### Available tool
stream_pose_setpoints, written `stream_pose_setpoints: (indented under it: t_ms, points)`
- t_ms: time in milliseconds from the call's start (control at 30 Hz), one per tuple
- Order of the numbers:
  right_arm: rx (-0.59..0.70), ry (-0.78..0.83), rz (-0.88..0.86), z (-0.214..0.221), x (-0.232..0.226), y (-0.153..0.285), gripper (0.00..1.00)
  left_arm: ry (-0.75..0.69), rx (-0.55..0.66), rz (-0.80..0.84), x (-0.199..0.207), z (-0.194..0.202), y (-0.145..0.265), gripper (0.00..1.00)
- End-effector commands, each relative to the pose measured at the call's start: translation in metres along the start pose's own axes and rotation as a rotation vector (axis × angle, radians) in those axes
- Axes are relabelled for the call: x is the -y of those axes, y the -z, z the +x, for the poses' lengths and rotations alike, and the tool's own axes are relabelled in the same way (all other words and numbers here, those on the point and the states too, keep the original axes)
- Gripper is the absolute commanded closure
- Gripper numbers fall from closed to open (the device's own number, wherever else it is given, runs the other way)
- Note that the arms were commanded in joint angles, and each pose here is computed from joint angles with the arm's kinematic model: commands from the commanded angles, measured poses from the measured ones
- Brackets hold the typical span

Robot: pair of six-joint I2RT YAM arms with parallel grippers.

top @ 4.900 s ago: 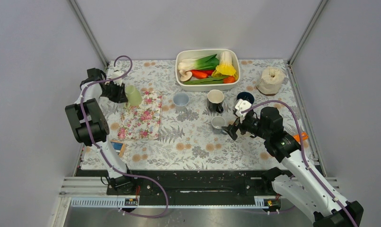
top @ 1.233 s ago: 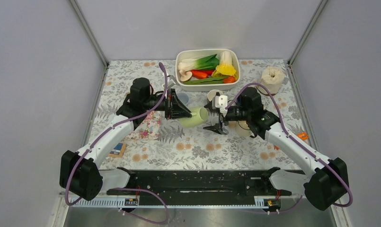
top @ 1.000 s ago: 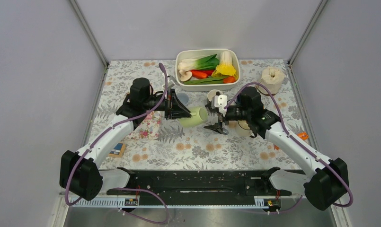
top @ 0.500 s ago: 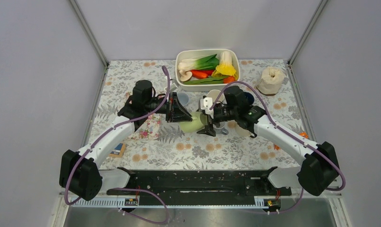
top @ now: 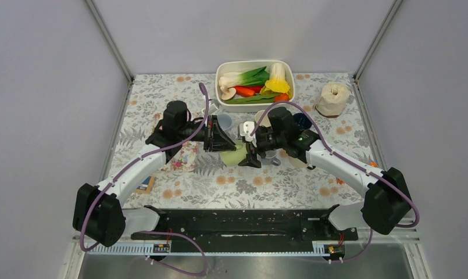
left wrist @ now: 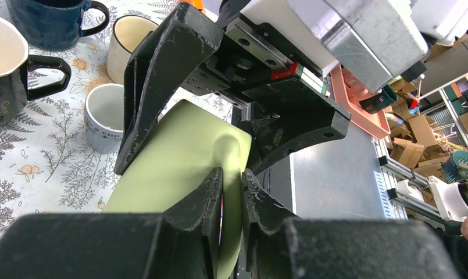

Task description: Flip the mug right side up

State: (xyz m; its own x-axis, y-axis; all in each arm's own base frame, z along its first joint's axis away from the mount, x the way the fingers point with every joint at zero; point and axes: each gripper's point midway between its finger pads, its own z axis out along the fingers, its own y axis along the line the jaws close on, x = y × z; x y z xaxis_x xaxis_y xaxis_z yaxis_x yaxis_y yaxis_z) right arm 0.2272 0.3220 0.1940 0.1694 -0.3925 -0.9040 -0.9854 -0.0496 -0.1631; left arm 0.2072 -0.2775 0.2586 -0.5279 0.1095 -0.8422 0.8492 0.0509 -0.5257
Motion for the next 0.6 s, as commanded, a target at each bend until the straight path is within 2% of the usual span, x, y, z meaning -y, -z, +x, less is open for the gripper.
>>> stream_pose_setpoints:
  t_ms: [0,167,267,433,567]
  points:
    - [0.023,0.027,-0.008,-0.019,0.001,-0.001,0.46,-0.202,0.066,0.041,0.020,-0.029,0.003,1.00]
    - [0.019,0.024,-0.020,-0.017,-0.002,-0.002,0.77,-0.227,0.041,0.014,0.012,-0.024,0.004,1.00]
    - [0.016,0.016,-0.029,-0.015,-0.005,-0.003,0.99,-0.244,0.023,-0.001,0.008,-0.020,0.005,0.87]
    - [0.013,-0.005,-0.052,-0.012,-0.011,-0.007,1.00,-0.254,-0.013,-0.020,0.002,-0.011,0.006,0.64]
    - [-0.003,-0.031,-0.083,-0.003,-0.019,-0.016,1.00,-0.275,-0.070,-0.037,-0.008,0.006,0.008,0.58]
